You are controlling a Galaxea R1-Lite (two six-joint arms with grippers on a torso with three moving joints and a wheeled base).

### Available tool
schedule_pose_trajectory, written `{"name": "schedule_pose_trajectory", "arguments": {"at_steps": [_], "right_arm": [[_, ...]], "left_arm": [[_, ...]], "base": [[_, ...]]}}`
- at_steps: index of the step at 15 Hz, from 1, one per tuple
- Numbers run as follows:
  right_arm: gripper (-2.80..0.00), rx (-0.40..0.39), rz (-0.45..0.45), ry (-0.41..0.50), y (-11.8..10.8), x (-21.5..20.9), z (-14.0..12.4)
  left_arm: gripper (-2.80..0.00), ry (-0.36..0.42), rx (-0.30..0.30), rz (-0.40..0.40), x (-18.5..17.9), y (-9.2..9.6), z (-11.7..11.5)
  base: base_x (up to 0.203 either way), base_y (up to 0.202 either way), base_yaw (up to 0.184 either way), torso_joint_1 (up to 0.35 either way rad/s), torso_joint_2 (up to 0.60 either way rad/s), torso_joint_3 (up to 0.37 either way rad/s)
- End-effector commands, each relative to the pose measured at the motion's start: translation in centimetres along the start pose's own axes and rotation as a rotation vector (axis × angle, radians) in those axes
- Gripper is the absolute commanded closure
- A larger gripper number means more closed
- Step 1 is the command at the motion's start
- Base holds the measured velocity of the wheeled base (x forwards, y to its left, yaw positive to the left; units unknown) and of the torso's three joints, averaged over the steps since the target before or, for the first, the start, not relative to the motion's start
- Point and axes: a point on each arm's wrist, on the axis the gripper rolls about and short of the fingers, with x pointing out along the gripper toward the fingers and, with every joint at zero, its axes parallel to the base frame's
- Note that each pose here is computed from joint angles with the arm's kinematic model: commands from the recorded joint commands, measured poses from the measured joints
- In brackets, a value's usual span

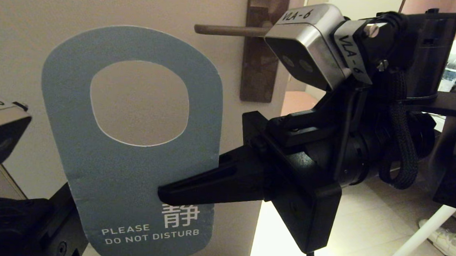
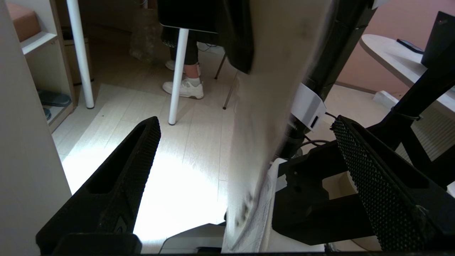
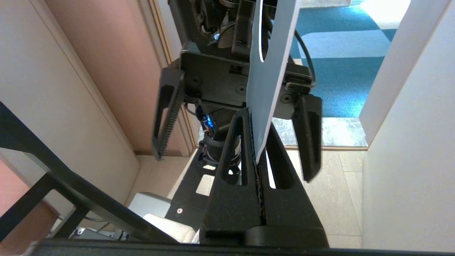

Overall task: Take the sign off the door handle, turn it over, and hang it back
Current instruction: Hand it to the other hand

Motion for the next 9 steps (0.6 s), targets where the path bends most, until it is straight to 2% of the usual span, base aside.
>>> {"name": "schedule_pose_trajectory", "arguments": {"at_steps": [1, 4, 5, 6, 9], "right_arm": [[0.0, -0.004, 0.008, -0.002, 0.09, 0.02, 0.07], [0.0, -0.004, 0.009, -0.002, 0.12, 0.05, 0.07], [0.0, -0.004, 0.009, -0.002, 0.12, 0.05, 0.07], [0.0, -0.003, 0.009, -0.001, 0.12, 0.05, 0.03], [0.0, 0.002, 0.009, 0.002, 0.11, 0.06, -0.12]], "left_arm": [[-2.8, 0.001, 0.0, -0.004, -0.01, -0.01, -0.06], [-2.8, 0.001, 0.002, -0.005, 0.0, -0.03, -0.07], [-0.79, 0.001, 0.002, -0.005, 0.0, -0.03, -0.07], [0.0, 0.001, 0.002, -0.005, 0.0, -0.03, -0.07], [0.0, 0.0, 0.0, -0.006, -0.02, -0.04, -0.06]], "base": [[0.0, 0.0, 0.0, 0.0, 0.0, 0.0], [0.0, 0.0, 0.0, 0.0, 0.0, 0.0], [0.0, 0.0, 0.0, 0.0, 0.0, 0.0], [0.0, 0.0, 0.0, 0.0, 0.0, 0.0], [0.0, 0.0, 0.0, 0.0, 0.0, 0.0]]}}
